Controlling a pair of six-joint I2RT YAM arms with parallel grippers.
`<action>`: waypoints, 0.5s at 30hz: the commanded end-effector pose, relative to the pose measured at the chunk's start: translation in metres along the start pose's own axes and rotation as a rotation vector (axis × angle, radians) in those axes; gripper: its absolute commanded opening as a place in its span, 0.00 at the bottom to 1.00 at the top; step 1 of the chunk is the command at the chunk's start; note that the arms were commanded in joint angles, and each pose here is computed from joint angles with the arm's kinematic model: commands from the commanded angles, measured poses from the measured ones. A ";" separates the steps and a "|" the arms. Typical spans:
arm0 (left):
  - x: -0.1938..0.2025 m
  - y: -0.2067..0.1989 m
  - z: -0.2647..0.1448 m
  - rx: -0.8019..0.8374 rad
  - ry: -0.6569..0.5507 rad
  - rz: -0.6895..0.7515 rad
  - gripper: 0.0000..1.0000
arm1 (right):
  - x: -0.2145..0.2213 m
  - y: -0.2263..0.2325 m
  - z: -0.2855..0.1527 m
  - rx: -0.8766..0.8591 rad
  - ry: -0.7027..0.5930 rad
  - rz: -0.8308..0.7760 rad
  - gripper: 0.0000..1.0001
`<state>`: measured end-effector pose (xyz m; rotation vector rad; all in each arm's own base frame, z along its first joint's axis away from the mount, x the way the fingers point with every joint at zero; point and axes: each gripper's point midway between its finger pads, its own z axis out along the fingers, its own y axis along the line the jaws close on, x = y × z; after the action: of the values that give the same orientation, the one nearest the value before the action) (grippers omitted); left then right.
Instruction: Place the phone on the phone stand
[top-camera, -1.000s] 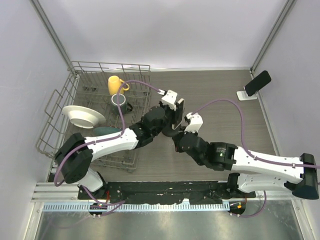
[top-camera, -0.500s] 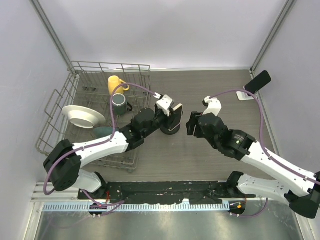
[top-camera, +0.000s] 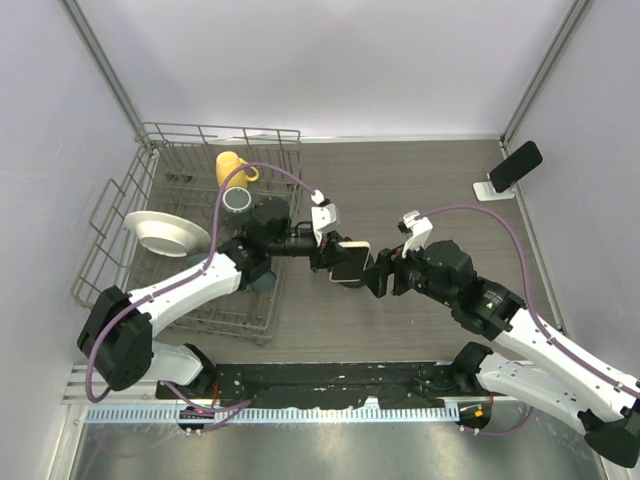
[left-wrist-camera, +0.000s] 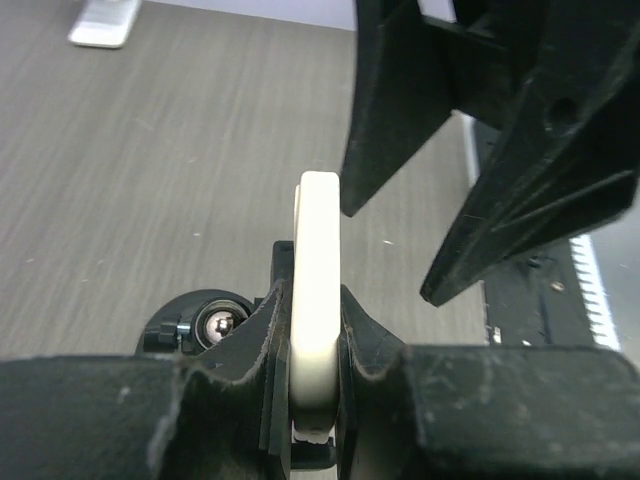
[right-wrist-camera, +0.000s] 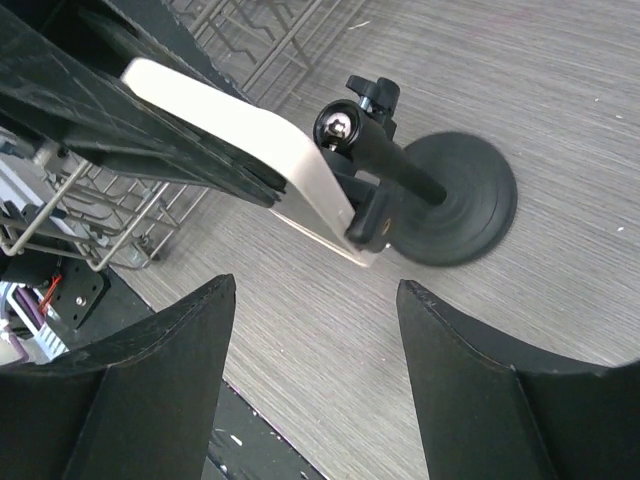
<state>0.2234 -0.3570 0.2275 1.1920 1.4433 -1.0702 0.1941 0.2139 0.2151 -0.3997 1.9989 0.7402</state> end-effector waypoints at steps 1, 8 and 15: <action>-0.028 -0.039 -0.011 0.336 -0.050 -0.015 0.00 | -0.012 0.010 0.002 -0.061 -0.055 -0.021 0.71; -0.033 -0.044 -0.005 0.456 -0.014 -0.039 0.00 | -0.014 0.008 0.011 -0.055 -0.055 -0.079 0.73; -0.029 -0.041 0.004 0.469 -0.056 -0.041 0.00 | -0.001 0.022 0.020 -0.147 -0.029 -0.069 0.72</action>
<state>0.1942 -0.3665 0.2305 1.4183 1.3821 -1.4557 0.1968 0.2321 0.2026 -0.5055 1.9800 0.7760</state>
